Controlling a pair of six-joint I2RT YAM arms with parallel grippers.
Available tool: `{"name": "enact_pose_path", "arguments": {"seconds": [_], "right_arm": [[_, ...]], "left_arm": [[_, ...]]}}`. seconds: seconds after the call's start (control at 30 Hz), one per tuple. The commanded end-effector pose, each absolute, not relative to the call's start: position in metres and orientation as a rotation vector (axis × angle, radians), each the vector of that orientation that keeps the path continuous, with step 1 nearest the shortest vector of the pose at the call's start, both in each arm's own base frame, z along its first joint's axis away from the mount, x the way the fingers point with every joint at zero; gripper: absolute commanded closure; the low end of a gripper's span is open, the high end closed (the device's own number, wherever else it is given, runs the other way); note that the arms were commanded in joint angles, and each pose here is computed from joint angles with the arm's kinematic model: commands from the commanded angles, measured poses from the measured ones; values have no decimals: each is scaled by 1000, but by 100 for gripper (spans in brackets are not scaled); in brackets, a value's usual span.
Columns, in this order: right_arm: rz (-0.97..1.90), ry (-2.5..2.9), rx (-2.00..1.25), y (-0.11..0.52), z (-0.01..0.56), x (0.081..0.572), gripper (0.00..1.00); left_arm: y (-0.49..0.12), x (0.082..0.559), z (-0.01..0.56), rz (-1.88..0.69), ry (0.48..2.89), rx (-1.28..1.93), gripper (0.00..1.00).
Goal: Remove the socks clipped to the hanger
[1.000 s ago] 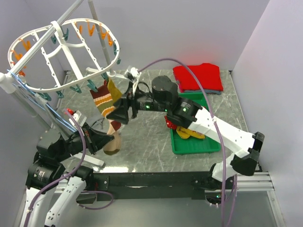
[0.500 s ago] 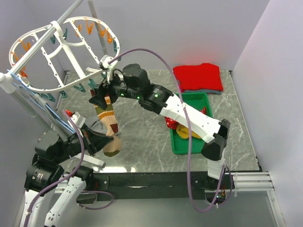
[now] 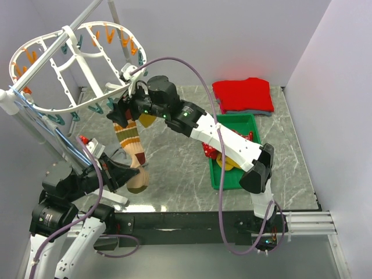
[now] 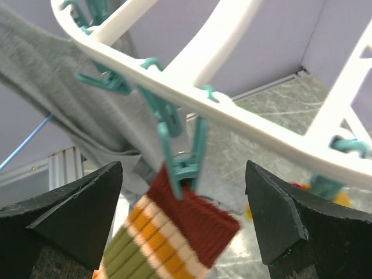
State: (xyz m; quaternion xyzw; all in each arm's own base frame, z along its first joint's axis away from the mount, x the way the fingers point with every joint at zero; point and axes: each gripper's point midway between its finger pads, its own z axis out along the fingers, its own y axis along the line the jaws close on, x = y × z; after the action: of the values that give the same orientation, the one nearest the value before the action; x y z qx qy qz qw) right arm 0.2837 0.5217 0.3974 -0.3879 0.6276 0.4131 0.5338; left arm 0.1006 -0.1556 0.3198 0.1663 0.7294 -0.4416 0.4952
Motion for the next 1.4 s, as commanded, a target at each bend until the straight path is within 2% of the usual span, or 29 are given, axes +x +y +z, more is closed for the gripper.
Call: {"name": "enact_pose_path", "arguments": {"seconds": [0.0, 0.2, 0.47, 0.6, 0.63, 0.67, 0.7, 0.8, 0.83, 1.0, 1.07, 1.1, 1.17, 1.2, 1.27, 1.33, 1.37], "right_arm": [[1043, 1356, -895, 522, 438, 290, 9], [1106, 1321, -904, 532, 442, 285, 14], [1158, 1300, -883, 535, 451, 281, 36], [1170, 1307, -883, 537, 450, 282, 55], [1172, 1309, -884, 538, 450, 281, 64], [1174, 1308, -883, 537, 451, 281, 68], [1173, 1314, -885, 538, 449, 281, 80], [1171, 1318, -885, 536, 450, 280, 100], [1169, 1321, -883, 536, 450, 280, 100], [1157, 1340, -881, 532, 448, 281, 100], [1152, 1350, -875, 530, 448, 281, 80], [1152, 1357, -879, 529, 446, 280, 64], [1158, 1371, -888, 526, 442, 276, 49], [1160, 1371, -886, 524, 442, 275, 37], [1162, 1392, -888, 520, 436, 271, 28], [1166, 1406, -889, 516, 433, 269, 13], [1168, 1418, -886, 512, 432, 266, 9]], "left_arm": [[-157, 94, 334, -1089, 1705, 435, 99], [-156, 94, 335, -1083, 1705, 431, 99], [-156, 93, 333, -1080, 1707, 431, 99], [-156, 93, 334, -1083, 1707, 430, 99], [-156, 92, 334, -1082, 1706, 432, 99], [-156, 92, 335, -1082, 1705, 432, 99], [-156, 92, 334, -1081, 1706, 430, 99], [-155, 93, 333, -1078, 1709, 428, 99], [-156, 92, 333, -1082, 1709, 429, 99], [-156, 93, 335, -1084, 1707, 425, 99], [-156, 94, 334, -1083, 1709, 423, 99], [-156, 94, 334, -1083, 1710, 420, 99], [-155, 94, 334, -1080, 1707, 419, 99], [-156, 95, 334, -1082, 1709, 416, 99], [-156, 96, 334, -1081, 1710, 412, 99], [-156, 96, 334, -1083, 1709, 412, 99], [-156, 96, 334, -1083, 1711, 412, 99]]}}
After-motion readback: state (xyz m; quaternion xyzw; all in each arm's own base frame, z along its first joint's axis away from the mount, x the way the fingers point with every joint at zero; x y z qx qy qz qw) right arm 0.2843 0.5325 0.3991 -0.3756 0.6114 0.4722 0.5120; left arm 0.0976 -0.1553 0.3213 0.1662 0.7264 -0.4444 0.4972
